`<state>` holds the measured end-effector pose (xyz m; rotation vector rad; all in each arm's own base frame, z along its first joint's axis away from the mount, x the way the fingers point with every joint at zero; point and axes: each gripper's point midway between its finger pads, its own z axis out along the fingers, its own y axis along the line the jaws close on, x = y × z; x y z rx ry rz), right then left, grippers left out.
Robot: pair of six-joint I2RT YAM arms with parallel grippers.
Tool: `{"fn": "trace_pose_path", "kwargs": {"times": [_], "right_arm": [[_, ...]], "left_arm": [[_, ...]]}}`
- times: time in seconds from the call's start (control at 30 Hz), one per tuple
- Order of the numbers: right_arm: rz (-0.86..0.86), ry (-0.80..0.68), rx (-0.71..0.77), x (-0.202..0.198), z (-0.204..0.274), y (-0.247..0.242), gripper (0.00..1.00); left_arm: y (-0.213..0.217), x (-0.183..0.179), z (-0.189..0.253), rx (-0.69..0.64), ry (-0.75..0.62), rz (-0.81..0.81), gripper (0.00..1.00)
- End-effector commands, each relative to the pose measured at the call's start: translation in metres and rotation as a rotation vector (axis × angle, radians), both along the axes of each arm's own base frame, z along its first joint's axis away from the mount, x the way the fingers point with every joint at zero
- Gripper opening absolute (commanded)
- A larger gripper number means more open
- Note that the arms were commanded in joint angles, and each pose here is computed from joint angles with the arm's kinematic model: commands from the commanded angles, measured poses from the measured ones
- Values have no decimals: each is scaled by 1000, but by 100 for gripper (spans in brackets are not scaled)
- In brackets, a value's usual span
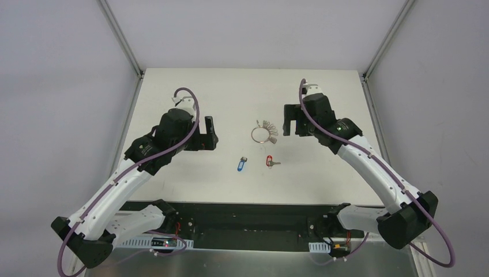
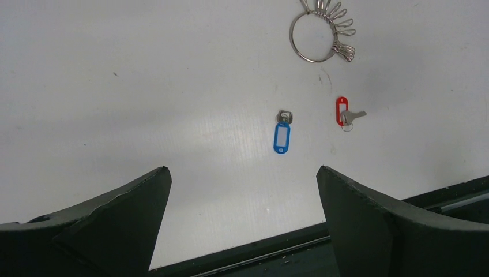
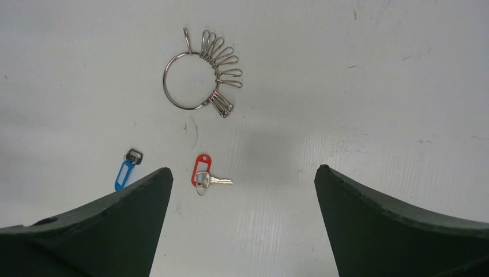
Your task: Put the keys on the keyring
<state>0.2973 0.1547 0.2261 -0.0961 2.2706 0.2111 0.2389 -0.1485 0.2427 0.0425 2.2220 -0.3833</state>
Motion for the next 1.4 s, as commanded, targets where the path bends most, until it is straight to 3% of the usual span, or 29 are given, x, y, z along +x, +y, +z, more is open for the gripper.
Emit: {"fn": "trace_pose_path", "kwargs": {"times": [0.0, 0.17, 0.23, 0.33, 0.53, 0.9, 1.37], "right_arm": [[168, -35, -54, 7, -7, 14, 99], [284, 12, -103, 7, -29, 25, 93], [319, 30, -102, 9, -39, 31, 84], [404, 108, -86, 7, -61, 48, 61], [451, 202, -89, 19, -93, 67, 48], [488, 250, -148, 37, -128, 79, 40], [504, 309, -161, 36, -161, 86, 36]], "left_arm": [[7, -10, -6, 51, -15, -50, 100], [9, -13, -15, 68, -1, -61, 100], [8, -14, -16, 68, 5, -67, 100], [6, -15, -17, 66, 9, -82, 100], [5, -19, -19, 56, 13, -94, 100], [2, -24, -22, 38, 25, -120, 100], [4, -24, -23, 41, 26, -120, 100]]}}
